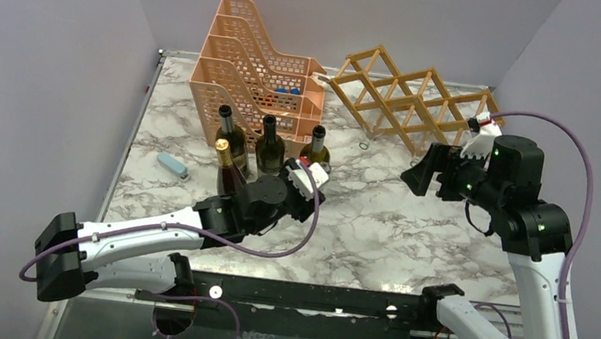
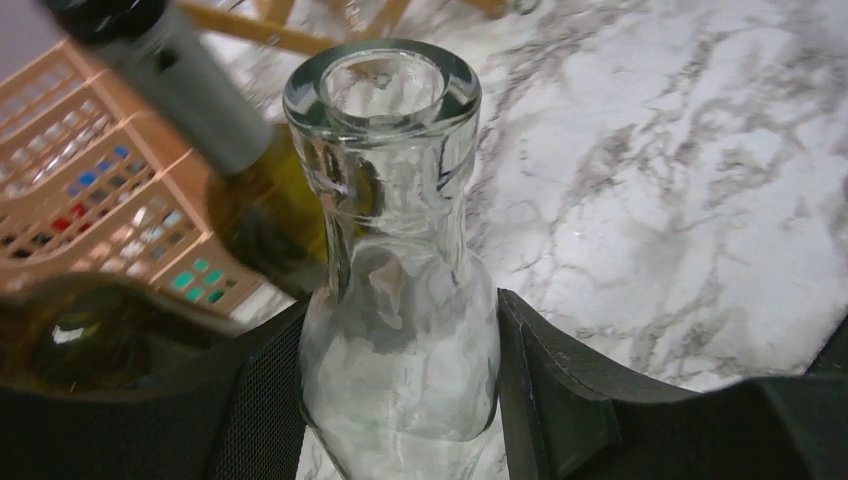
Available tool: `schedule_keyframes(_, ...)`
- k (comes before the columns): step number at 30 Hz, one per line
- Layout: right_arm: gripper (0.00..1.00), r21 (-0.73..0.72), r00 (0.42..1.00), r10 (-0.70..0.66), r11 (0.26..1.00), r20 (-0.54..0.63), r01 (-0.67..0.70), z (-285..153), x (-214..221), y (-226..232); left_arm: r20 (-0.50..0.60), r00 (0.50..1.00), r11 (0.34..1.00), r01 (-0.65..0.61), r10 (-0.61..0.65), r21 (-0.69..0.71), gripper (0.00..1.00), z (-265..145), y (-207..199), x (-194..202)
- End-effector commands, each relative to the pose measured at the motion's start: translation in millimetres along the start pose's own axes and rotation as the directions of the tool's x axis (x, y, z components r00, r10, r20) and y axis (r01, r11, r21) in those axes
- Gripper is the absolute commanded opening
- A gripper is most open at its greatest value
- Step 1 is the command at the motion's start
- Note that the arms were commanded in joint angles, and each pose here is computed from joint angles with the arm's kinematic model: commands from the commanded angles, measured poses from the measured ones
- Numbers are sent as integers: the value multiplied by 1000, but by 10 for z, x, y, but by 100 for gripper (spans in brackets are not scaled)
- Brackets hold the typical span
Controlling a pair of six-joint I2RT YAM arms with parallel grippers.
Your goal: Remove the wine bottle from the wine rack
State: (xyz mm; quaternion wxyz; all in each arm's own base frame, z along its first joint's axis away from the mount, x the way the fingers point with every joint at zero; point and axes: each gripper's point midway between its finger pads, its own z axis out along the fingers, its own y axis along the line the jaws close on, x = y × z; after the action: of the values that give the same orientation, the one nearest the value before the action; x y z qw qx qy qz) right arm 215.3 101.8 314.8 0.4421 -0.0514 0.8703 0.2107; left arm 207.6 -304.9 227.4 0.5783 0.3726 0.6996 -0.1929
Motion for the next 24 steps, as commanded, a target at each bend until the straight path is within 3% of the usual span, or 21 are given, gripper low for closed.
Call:
schedule_keyframes(1,100,-12,1000,2,1000,20,-1,41,-35,18,155,975,940,195,-156,-281,18,-168,543,-96)
schedule_keyframes(5,100,-7,1000,5,1000,21,-5,40,-20,8,217,959,879,260,-184,-399,10,-246,762,17)
schedule_keyframes(18,100,-9,1000,18,1000,7,-18,113,53,-14,285,921,721,385,-265,-575,9,-312,1047,354)
schedule_keyframes(24,100,-13,1000,20,1000,-4,-20,151,104,-24,278,925,711,377,-258,-594,5,-309,1053,519)
